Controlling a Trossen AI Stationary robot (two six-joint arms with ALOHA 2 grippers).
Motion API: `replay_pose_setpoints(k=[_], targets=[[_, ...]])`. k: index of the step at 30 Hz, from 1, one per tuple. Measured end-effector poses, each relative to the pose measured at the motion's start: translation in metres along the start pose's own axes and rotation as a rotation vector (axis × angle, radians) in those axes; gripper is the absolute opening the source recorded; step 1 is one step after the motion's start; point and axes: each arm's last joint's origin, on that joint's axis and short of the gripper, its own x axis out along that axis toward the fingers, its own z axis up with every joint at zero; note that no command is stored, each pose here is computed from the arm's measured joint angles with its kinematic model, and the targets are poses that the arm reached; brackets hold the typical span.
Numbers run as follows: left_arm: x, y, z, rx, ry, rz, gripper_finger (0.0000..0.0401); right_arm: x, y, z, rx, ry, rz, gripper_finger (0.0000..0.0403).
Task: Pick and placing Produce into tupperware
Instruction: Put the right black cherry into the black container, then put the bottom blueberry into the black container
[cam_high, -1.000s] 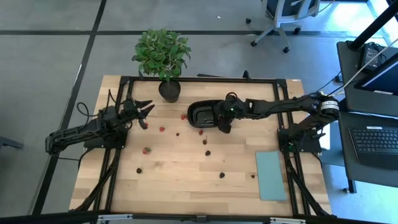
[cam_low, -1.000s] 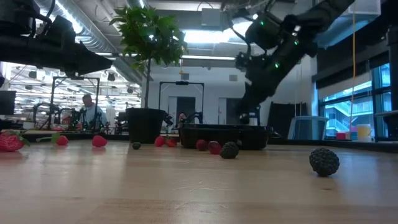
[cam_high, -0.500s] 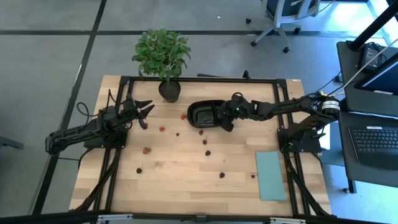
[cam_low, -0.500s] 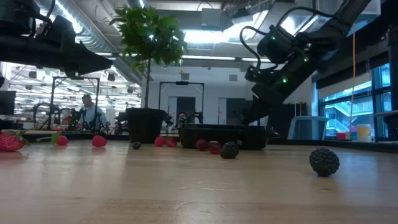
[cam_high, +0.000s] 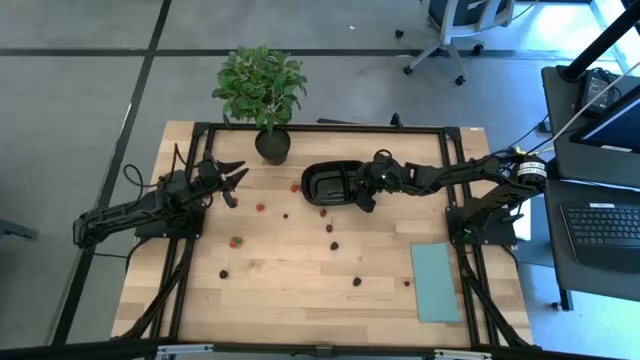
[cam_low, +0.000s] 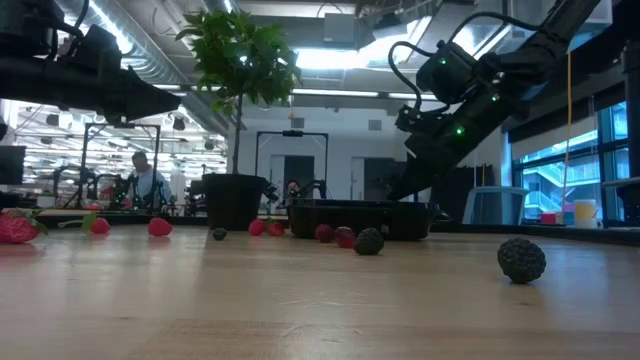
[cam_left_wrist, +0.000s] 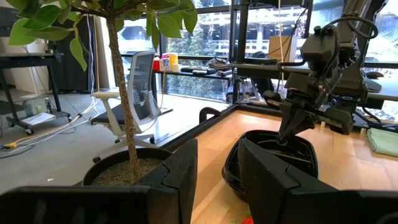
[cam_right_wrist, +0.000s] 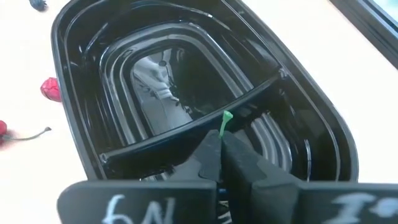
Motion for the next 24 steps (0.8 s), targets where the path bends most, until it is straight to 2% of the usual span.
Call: replay_pose_setpoints(k=[6, 17, 20, 24], targets=[[0.0, 0.0, 0.0, 0.0, 0.0, 0.0, 0.011, 0.0, 0.0, 0.0, 0.0, 0.0, 0.0, 0.0045], [0.0, 0.0, 0.0, 0.0, 0.0, 0.0, 0.011, -0.003, 0.0, 0.007, 0.0, 0.0, 0.0, 0.0132], [0.0, 0.0, 0.0, 0.0, 0.0, 0.0, 0.011, -0.01, 0.001, 0.016, 0.03, 0.033, 0.003, 0.0139], [0.0, 0.0, 0.0, 0.0, 0.0, 0.0, 0.011, -0.027, 0.007, 0.023, 0.089, 0.155, 0.011, 0.014]])
